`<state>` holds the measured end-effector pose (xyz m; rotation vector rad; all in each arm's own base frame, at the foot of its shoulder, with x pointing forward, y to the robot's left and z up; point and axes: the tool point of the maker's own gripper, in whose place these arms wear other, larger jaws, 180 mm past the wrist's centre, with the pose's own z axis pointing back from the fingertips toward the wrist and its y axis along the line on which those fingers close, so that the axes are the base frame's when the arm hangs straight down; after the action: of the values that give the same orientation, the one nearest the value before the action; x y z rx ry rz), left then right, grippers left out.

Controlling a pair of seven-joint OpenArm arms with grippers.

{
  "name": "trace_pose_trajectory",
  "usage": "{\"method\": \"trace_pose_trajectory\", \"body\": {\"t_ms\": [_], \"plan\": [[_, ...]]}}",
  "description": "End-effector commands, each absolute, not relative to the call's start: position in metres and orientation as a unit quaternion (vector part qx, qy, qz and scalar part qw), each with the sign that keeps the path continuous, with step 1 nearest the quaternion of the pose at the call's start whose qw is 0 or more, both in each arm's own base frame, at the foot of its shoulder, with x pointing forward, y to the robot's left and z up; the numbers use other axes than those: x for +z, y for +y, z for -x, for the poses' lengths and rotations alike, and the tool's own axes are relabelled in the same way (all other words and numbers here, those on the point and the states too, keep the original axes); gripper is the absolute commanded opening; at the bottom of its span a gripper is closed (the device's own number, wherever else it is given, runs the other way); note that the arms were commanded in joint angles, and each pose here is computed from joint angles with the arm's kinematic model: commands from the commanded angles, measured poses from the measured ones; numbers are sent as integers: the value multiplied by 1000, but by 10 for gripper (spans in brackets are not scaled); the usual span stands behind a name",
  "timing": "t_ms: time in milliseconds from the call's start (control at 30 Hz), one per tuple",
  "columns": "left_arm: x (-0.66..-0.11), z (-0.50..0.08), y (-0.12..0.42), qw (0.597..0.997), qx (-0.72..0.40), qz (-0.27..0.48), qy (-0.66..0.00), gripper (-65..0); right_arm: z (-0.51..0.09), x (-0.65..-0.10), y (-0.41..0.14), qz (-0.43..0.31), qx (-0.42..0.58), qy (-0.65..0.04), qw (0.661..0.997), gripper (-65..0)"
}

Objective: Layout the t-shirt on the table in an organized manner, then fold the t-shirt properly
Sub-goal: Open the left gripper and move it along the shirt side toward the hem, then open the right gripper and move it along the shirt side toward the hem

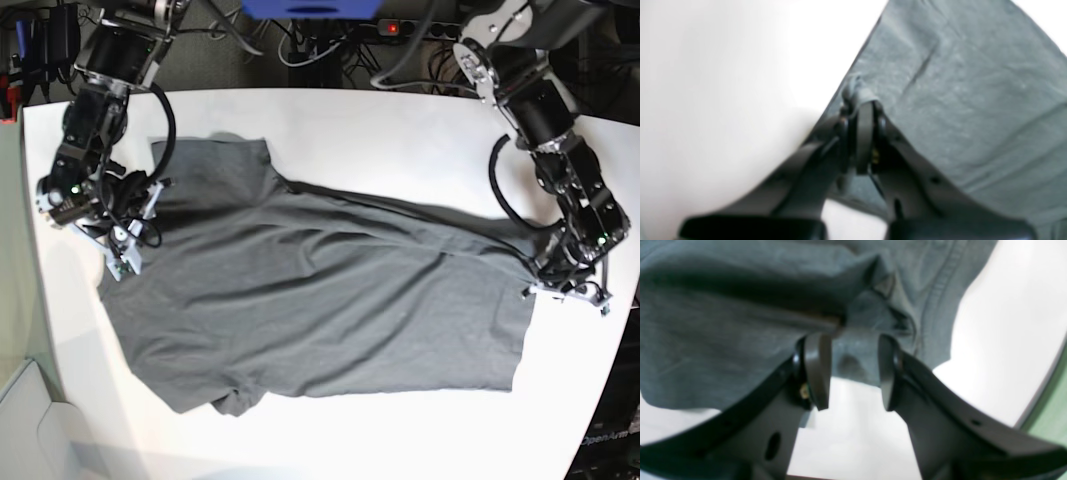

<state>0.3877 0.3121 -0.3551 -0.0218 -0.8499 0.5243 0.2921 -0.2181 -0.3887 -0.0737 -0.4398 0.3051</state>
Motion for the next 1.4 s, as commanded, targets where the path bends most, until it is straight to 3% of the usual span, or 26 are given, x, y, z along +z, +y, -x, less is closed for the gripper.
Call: {"method": "trace_pose_trajectory", "body": {"t_ms": [0, 267, 400, 467, 667, 733, 1367], "plan": [[-328, -401, 325, 857, 260, 5, -446, -650, -303, -377, -222, 44, 149, -238, 959, -402], [-324, -403, 329, 850, 273, 9, -450, -650, -299, -381, -218, 41, 153, -231, 960, -401], [-351, -401, 323, 865, 279, 24, -416, -627, -291, -386, -218, 41, 153, -222, 962, -401], [-360, -401, 319, 870, 281, 31, -404, -559, -288, -387, -218, 40, 154, -219, 963, -392], [-362, -404, 319, 868, 279, 32, -411, -241, -266, -387, -221, 53, 157, -212, 963, -280], [-360, -406, 320, 864, 279, 29, -419, -195, -261, -382, -215, 55, 158, -221, 961, -272], [-361, -404, 322, 863, 279, 24, -420, -193, -235, -392, -167, 2, 139, -202, 969, -271]]}}
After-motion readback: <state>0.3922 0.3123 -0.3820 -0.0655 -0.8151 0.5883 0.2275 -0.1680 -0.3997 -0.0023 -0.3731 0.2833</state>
